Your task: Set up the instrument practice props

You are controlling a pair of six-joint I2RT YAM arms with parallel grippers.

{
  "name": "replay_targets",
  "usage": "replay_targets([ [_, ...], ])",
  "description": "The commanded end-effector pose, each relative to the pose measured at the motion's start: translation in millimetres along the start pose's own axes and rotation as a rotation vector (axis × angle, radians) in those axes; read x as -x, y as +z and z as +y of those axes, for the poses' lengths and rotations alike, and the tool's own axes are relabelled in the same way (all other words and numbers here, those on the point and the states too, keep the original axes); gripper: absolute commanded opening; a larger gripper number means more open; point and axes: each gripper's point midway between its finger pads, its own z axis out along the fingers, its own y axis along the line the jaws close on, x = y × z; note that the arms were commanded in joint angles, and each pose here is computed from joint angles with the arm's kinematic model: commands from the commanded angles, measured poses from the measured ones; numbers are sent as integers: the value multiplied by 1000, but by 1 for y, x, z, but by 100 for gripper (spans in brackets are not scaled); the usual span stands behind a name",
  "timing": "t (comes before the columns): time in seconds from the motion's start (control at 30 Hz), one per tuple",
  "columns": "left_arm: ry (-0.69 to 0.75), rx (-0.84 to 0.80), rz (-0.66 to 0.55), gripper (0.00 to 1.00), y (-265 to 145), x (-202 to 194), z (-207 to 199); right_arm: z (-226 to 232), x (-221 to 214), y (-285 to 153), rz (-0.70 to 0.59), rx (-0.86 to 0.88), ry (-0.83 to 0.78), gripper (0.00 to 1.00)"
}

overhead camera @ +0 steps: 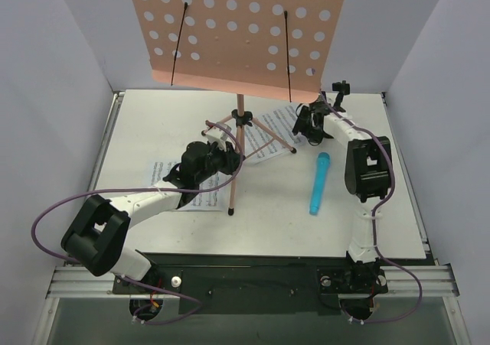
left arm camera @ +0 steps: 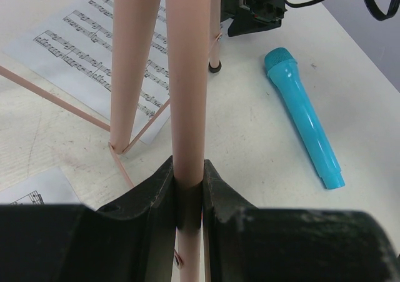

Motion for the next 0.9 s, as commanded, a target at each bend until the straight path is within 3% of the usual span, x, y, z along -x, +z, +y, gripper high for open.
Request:
replay_targets([
  [0.0, -41, -62, -133, 0, -5, 55, -20, 5, 4, 0, 21, 9, -6, 54],
  [0.17, -45, -72, -136, 0, -4, 58, -22, 20, 3, 5, -9, 90, -62, 49],
  [0.33, -51, -83, -146, 0, -6, 63, -25, 29, 1, 11, 16, 92, -116, 37],
  [0.63, -58, -101, -124, 0, -4, 60, -24, 31, -12, 24, 93, 81, -139, 35],
  [0.67, -62, -103, -115, 16, -4, 58, -22, 30, -13, 24, 95, 81, -141, 35],
  [0.7, -65, -110, -103, 25, -2, 53, -22, 29, -16, 26, 101, 78, -141, 35],
  [0.73, -66, -106, -97, 46, -2, 51, -21, 29, -18, 27, 106, 79, -144, 35],
  [0.8, -69, -108, -97, 62, -5, 48, -21, 27, -21, 28, 114, 78, -146, 35],
  [0.87, -65, -110, -102, 66, -10, 48, -22, 27, -24, 29, 121, 82, -147, 35],
])
